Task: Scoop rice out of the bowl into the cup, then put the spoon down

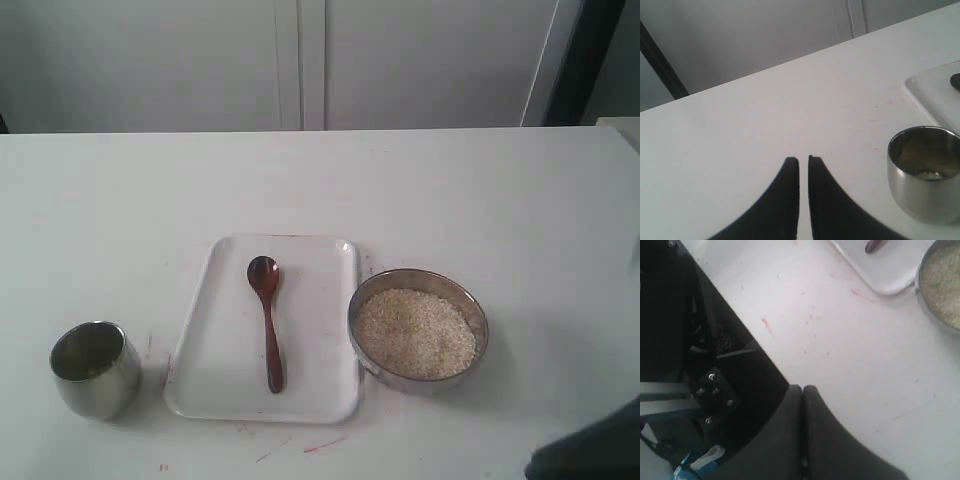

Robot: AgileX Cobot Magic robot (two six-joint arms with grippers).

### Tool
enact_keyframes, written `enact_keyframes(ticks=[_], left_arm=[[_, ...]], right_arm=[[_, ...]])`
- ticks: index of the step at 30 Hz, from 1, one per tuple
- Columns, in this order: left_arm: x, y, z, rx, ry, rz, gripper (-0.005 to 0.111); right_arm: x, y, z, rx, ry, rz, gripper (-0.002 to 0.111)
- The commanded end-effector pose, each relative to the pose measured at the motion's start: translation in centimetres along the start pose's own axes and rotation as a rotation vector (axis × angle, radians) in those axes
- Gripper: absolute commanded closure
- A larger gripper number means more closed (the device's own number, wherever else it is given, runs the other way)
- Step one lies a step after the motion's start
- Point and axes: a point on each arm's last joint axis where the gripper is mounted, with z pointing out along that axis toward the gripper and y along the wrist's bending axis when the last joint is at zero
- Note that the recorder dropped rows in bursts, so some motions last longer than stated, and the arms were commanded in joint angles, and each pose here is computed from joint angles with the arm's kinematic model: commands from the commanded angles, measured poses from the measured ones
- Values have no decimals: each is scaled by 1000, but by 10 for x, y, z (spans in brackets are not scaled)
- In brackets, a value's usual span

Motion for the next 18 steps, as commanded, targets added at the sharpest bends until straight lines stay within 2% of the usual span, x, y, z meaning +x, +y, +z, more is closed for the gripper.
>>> enact_keyframes(ticks=[1, 10, 14, 18], left_arm=[[-3, 0, 0, 1, -13, -13, 92], [-3, 0, 0, 1, -13, -13, 92], [-3, 0, 0, 1, -13, -13, 92], [-3, 0, 0, 1, -13, -13, 92]], right_arm=[[-11, -7, -5, 72, -164, -77, 108], [-37, -16, -12, 186, -539, -213, 108], [-33, -28, 4, 247, -667, -252, 108], [-17, -45, 25, 292, -721, -214, 108]])
